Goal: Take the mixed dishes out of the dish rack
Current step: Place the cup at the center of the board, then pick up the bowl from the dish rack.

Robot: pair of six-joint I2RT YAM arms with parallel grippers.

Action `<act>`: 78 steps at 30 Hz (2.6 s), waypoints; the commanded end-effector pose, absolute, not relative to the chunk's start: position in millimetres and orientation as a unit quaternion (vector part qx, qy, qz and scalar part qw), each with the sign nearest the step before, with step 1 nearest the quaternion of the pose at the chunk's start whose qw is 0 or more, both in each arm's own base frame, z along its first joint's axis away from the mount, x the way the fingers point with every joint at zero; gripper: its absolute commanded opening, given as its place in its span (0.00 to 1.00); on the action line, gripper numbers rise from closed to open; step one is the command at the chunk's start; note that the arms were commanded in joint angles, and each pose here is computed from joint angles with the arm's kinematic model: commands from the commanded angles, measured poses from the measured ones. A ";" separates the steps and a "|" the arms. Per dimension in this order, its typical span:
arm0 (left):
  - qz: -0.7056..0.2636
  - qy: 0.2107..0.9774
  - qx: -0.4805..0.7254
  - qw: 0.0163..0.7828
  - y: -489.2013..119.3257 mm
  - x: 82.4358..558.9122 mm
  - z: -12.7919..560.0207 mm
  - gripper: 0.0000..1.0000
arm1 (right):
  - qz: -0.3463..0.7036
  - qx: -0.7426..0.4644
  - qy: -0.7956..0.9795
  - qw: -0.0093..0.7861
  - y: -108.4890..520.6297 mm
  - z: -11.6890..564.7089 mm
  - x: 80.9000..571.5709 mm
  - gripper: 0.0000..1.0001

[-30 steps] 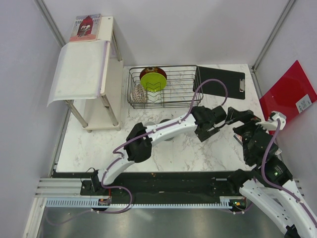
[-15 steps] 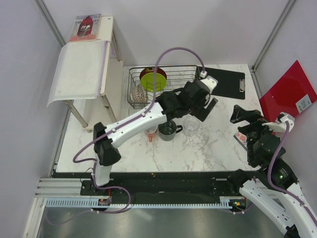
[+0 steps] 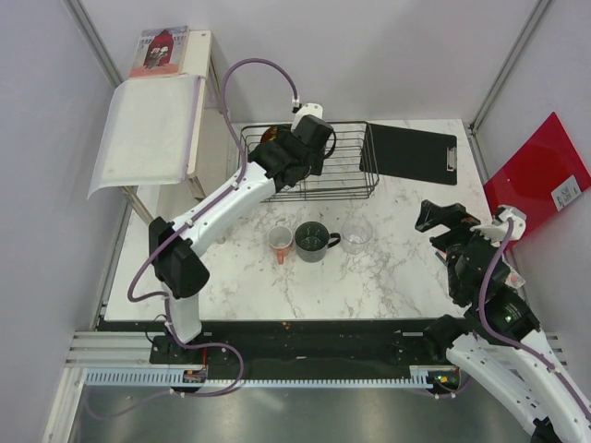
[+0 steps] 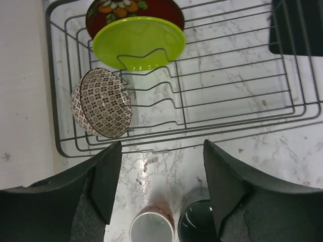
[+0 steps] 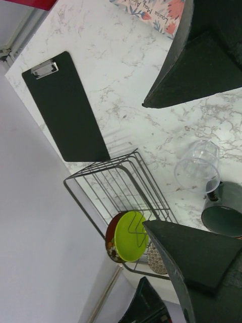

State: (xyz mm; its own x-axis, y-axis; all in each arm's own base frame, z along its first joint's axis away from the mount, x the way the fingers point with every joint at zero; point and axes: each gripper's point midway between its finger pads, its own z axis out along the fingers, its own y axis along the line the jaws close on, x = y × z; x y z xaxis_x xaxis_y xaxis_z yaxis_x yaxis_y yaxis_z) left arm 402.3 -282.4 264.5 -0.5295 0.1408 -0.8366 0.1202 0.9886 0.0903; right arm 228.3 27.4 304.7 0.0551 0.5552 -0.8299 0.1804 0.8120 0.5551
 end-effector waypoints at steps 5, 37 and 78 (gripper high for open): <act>0.114 0.892 -0.041 0.436 -224.9 448.0 221.4 0.82 | 0.154 0.260 0.697 0.650 44.2 278.8 235.5 0.98; 0.211 0.891 -0.143 0.374 -149.3 484.5 112.6 0.44 | 0.138 0.236 0.728 0.629 59.9 243.7 250.2 0.98; 0.230 0.788 -0.237 0.521 -137.8 458.8 231.2 0.02 | 0.090 0.219 0.771 0.592 79.1 203.5 279.9 0.98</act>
State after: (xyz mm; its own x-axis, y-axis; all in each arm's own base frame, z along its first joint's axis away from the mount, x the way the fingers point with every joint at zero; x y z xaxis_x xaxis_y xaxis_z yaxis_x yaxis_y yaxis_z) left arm 449.9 -128.2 145.0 -0.6091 -0.0642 -0.7905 -0.5047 0.8002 0.3239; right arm 273.8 74.9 182.8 -0.2548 0.4113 -0.8752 0.2502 0.9023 0.3512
